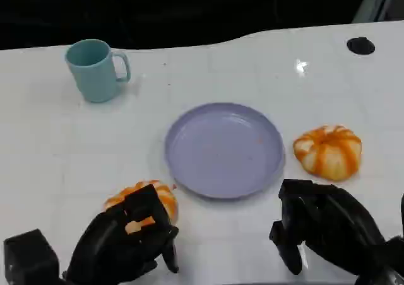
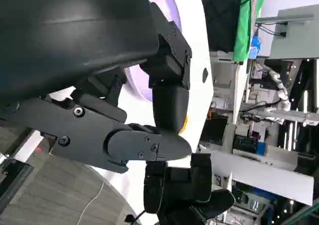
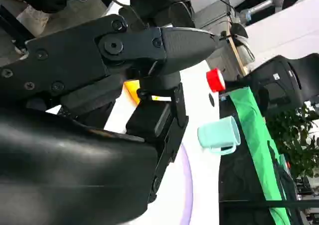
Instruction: Grasp the bread from the table and place it into the plate.
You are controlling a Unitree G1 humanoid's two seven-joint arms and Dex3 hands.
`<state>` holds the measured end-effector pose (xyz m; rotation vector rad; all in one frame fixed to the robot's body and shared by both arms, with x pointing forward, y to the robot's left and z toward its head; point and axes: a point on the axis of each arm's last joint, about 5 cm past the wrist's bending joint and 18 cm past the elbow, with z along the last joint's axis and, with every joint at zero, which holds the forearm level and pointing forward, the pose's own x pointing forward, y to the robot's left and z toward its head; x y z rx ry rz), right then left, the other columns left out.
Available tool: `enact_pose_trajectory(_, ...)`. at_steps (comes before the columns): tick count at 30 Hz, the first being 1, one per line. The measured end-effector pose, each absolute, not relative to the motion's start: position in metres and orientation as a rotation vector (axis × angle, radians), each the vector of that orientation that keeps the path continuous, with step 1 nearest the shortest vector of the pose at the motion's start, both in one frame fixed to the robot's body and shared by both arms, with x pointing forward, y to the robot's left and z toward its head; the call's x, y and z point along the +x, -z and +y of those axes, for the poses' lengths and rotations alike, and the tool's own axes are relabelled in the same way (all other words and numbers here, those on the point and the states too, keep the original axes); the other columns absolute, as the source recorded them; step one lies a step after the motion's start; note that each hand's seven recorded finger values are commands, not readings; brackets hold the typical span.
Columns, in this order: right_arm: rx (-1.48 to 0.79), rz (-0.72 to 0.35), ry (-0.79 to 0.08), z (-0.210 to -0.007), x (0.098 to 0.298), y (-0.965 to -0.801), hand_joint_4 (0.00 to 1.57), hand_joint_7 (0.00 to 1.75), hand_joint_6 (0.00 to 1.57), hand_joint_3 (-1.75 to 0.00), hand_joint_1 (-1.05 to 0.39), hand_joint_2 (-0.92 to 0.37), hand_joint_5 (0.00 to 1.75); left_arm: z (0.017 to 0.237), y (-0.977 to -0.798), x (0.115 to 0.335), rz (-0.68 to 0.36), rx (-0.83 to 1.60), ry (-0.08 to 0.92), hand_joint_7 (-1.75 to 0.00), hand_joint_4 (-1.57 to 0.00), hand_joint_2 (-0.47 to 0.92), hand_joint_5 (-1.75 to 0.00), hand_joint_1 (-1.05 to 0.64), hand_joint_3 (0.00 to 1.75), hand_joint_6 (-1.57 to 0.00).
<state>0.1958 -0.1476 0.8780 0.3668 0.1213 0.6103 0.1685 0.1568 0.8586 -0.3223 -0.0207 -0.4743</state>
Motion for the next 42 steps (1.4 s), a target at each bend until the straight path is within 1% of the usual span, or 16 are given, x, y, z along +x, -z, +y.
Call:
enact_pose_trajectory(19,0.367,0.121,-0.612,-0.147,0.196,-0.878,1.27,1.59,1.1,-0.39,-0.92,-0.92,1.65,0.157,-0.859,0.168,-0.022,-0.322,0.472,-1.75,-0.82,0.92,-1.75,-0.58,0.33,-0.61)
enact_pose_trajectory(22,0.367,0.121,-0.612,-0.147,0.196,-0.878,1.27,1.58,1.09,-0.39,-0.92,-0.92,1.65,0.158,-0.859,0.168,-0.024,-0.328,0.47,-1.73,-0.78,0.92,-1.75,-0.59,0.32,-0.58)
enact_pose_trajectory(24,0.367,0.121,-0.612,-0.147,0.196,-0.878,1.27,1.58,1.09,-0.39,-0.93,-0.92,1.65,0.158,-0.86,0.168,-0.031,-0.328,0.471,-1.67,-0.71,0.92,-1.75,-0.6,0.32,-0.57)
enact_pose_trajectory(26,0.368,0.121,-0.613,-0.147,0.196,-0.878,1.27,1.58,1.09,-0.39,-0.92,-0.92,1.65,0.158,-0.863,0.169,-0.05,-0.323,0.474,-1.52,-0.62,0.92,-1.75,-0.61,0.31,-0.56)
enact_pose_trajectory(27,0.368,0.12,-0.614,-0.147,0.196,-0.878,1.27,1.58,1.09,-0.39,-0.92,-0.92,1.65,0.158,-0.865,0.169,-0.061,-0.32,0.474,-1.41,-0.56,0.92,-1.74,-0.64,0.31,-0.55)
enact_pose_trajectory(28,0.369,0.12,-0.614,-0.147,0.196,-0.878,1.27,1.59,1.09,-0.38,-0.92,-0.92,1.65,0.158,-0.866,0.169,-0.076,-0.311,0.473,-1.28,-0.54,0.92,-1.66,-0.67,0.32,-0.55)
enact_pose_trajectory(29,0.369,0.12,-0.614,-0.146,0.196,-0.878,1.27,1.59,1.09,-0.38,-0.92,-0.92,1.65,0.159,-0.868,0.17,-0.094,-0.29,0.471,-1.21,-0.53,0.92,-1.61,-0.68,0.32,-0.55)
enact_pose_trajectory(30,0.37,0.121,-0.613,-0.146,0.196,-0.878,1.27,1.59,1.09,-0.38,-0.93,-0.92,1.65,0.161,-0.87,0.17,-0.115,-0.259,0.471,-0.98,-0.53,0.92,-1.45,-0.69,0.34,-0.51)
enact_pose_trajectory(32,0.371,0.121,-0.614,-0.146,0.196,-0.878,1.27,1.58,1.09,-0.38,-0.93,-0.92,1.65,0.165,-0.875,0.17,-0.175,-0.159,0.471,-0.6,-0.51,0.92,-1.17,-0.71,0.33,-0.5)
enact_pose_trajectory(33,0.372,0.121,-0.614,-0.146,0.196,-0.878,1.27,1.58,1.09,-0.38,-0.93,-0.92,1.65,0.167,-0.878,0.171,-0.21,-0.1,0.47,-0.47,-0.49,0.92,-1.06,-0.71,0.31,-0.48)
enact_pose_trajectory(34,0.372,0.12,-0.615,-0.146,0.196,-0.879,1.27,1.58,1.09,-0.38,-0.93,-0.92,1.65,0.169,-0.882,0.171,-0.239,-0.043,0.469,-0.39,-0.48,0.92,-1.0,-0.71,0.3,-0.48)
enact_pose_trajectory(35,0.372,0.12,-0.616,-0.145,0.196,-0.879,1.27,1.58,1.09,-0.38,-0.94,-0.92,1.65,0.172,-0.885,0.172,-0.262,0.006,0.469,-0.35,-0.47,0.92,-0.96,-0.72,0.29,-0.48)
enact_pose_trajectory(36,0.372,0.12,-0.616,-0.145,0.196,-0.879,1.27,1.58,1.09,-0.37,-0.93,-0.92,1.66,0.174,-0.888,0.173,-0.28,0.043,0.466,-0.27,-0.42,0.92,-0.87,-0.71,0.25,-0.46)
enact_pose_trajectory(38,0.372,0.119,-0.617,-0.145,0.196,-0.879,1.27,1.58,1.1,-0.37,-0.93,-0.92,1.66,0.178,-0.894,0.174,-0.302,0.136,0.457,-0.22,-0.37,0.92,-0.81,-0.71,0.23,-0.44)
enact_pose_trajectory(39,0.372,0.118,-0.617,-0.145,0.196,-0.879,1.27,1.58,1.09,-0.37,-0.93,-0.92,1.66,0.18,-0.898,0.174,-0.309,0.191,0.454,-0.18,-0.31,0.92,-0.78,-0.69,0.19,-0.42)
enact_pose_trajectory(42,0.372,0.117,-0.617,-0.145,0.196,-0.88,1.27,1.58,1.09,-0.37,-0.93,-0.92,1.66,0.188,-0.914,0.174,-0.352,0.386,0.439,-0.12,-0.24,0.92,-0.74,-0.68,0.16,-0.37)
